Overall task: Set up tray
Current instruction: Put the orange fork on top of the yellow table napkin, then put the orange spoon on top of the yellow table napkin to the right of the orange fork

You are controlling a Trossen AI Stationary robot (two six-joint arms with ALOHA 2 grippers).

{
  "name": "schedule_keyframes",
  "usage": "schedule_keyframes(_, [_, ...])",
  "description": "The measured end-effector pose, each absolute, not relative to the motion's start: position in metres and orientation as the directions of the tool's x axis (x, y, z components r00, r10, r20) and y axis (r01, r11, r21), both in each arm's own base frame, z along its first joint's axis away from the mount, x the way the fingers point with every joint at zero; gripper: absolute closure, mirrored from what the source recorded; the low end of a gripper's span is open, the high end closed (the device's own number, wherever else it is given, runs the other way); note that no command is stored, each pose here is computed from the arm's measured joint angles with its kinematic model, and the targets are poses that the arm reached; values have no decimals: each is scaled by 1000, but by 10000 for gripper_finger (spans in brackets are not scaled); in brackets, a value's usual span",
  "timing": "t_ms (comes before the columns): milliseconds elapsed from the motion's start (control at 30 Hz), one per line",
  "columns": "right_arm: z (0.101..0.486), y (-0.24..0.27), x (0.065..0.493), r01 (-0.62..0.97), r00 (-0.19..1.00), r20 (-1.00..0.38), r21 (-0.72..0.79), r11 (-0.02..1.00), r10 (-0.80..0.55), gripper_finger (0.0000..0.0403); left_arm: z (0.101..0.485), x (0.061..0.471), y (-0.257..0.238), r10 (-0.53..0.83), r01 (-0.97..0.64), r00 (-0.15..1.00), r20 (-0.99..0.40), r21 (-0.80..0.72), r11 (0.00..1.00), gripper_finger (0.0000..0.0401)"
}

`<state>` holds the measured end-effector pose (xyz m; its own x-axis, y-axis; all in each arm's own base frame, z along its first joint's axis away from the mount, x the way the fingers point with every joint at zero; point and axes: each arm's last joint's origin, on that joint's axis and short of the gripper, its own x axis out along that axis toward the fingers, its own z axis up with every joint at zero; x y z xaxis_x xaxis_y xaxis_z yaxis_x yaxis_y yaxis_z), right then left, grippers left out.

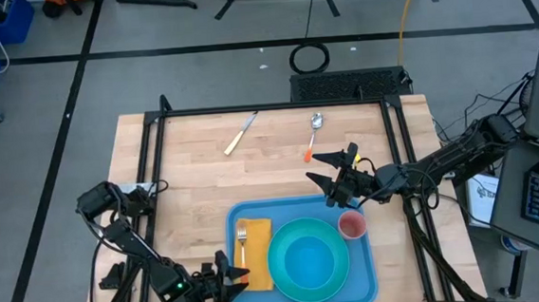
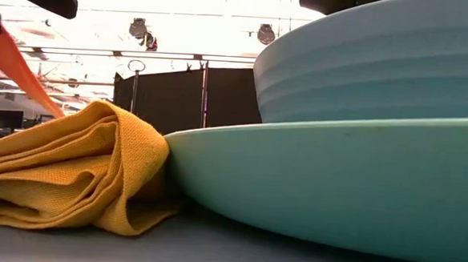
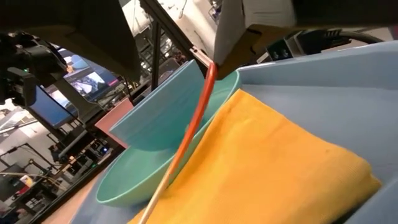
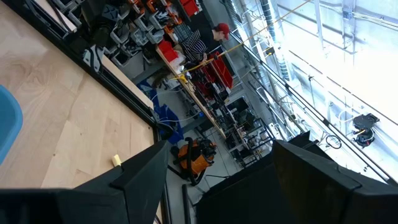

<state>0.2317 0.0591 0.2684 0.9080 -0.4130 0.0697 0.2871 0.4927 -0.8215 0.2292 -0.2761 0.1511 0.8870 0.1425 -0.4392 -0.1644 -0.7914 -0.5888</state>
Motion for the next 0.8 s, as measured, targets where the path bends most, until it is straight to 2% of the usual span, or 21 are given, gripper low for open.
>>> schedule_keyframes(500, [268, 59, 232, 287, 908, 70, -821, 493, -413, 124, 151, 231, -276, 124, -177, 886, -448, -572, -801, 82])
schedule_keyframes(700, [268, 59, 232, 287, 908, 70, -821, 493, -413, 124, 151, 231, -275, 138, -179, 883, -448, -595, -784, 97])
schedule_keyframes(800, [268, 59, 232, 287, 908, 70, -821, 493, -413, 124, 152, 234, -272, 189, -175, 892, -410, -701, -692, 116])
